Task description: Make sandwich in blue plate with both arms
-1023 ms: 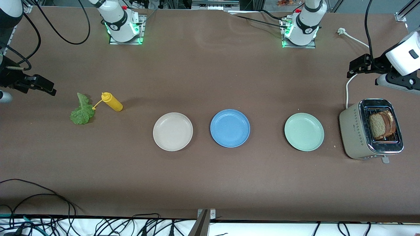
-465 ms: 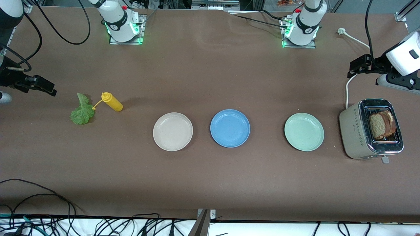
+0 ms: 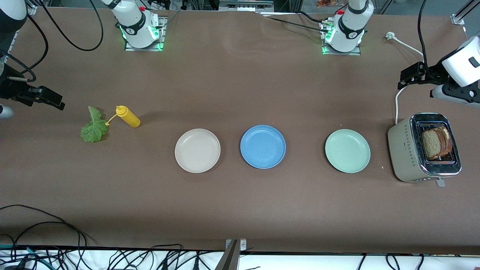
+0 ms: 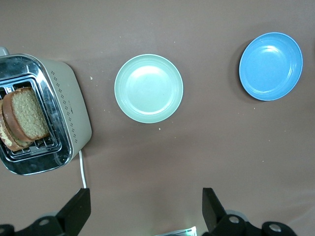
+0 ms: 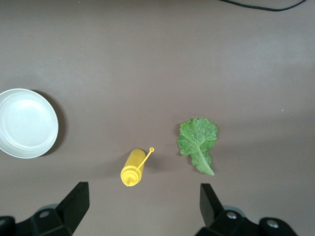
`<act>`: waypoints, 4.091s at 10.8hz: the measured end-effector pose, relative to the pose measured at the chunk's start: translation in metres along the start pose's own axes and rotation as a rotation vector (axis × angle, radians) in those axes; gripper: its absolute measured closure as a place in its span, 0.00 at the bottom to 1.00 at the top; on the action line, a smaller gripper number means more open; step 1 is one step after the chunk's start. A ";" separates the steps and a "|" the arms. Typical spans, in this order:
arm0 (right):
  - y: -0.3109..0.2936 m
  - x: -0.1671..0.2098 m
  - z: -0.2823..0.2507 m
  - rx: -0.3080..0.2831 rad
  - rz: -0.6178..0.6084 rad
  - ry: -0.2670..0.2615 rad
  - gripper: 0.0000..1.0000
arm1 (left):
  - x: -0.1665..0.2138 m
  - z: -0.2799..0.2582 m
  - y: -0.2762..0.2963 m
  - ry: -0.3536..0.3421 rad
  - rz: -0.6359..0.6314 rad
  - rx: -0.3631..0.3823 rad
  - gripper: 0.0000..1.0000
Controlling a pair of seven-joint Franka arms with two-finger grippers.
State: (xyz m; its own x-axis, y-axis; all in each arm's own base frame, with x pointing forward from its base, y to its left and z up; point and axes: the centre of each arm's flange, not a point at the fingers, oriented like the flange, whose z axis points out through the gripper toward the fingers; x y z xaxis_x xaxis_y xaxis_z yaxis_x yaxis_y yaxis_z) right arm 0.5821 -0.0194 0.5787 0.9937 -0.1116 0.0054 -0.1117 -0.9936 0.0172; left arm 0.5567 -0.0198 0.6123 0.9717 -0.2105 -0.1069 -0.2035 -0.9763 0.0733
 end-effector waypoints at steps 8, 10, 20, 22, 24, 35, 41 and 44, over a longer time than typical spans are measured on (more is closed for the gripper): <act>0.000 0.000 0.000 0.000 -0.001 -0.001 0.00 | -0.002 0.000 -0.012 0.000 -0.022 -0.002 0.00; 0.000 0.000 0.000 0.000 -0.001 -0.001 0.00 | -0.002 0.000 -0.012 0.000 -0.022 -0.002 0.00; 0.000 0.000 0.001 0.000 -0.001 -0.001 0.00 | -0.001 0.001 -0.012 -0.001 -0.022 -0.002 0.00; 0.000 0.000 0.001 0.000 -0.001 -0.001 0.00 | -0.002 0.001 -0.012 -0.001 -0.022 -0.002 0.00; 0.000 0.000 0.001 0.000 -0.001 -0.001 0.00 | -0.001 0.001 -0.012 -0.001 -0.022 -0.002 0.00; 0.000 0.000 0.001 0.000 -0.001 -0.001 0.00 | -0.002 0.001 -0.013 -0.001 -0.024 -0.003 0.00; 0.000 0.000 0.001 0.000 -0.001 -0.001 0.00 | -0.006 0.000 -0.030 -0.001 -0.055 -0.006 0.00; 0.000 0.000 0.001 0.000 -0.001 -0.001 0.00 | -0.006 0.000 -0.030 -0.002 -0.055 -0.006 0.00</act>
State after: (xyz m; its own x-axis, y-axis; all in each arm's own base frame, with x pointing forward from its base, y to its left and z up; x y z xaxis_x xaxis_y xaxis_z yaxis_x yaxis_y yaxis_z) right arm 0.5823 -0.0190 0.5781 0.9938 -0.1108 0.0044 -0.1108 -0.9937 0.0173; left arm 0.5574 0.0110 0.6105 0.9813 -0.1564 -0.1125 -0.1487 -0.9861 0.0735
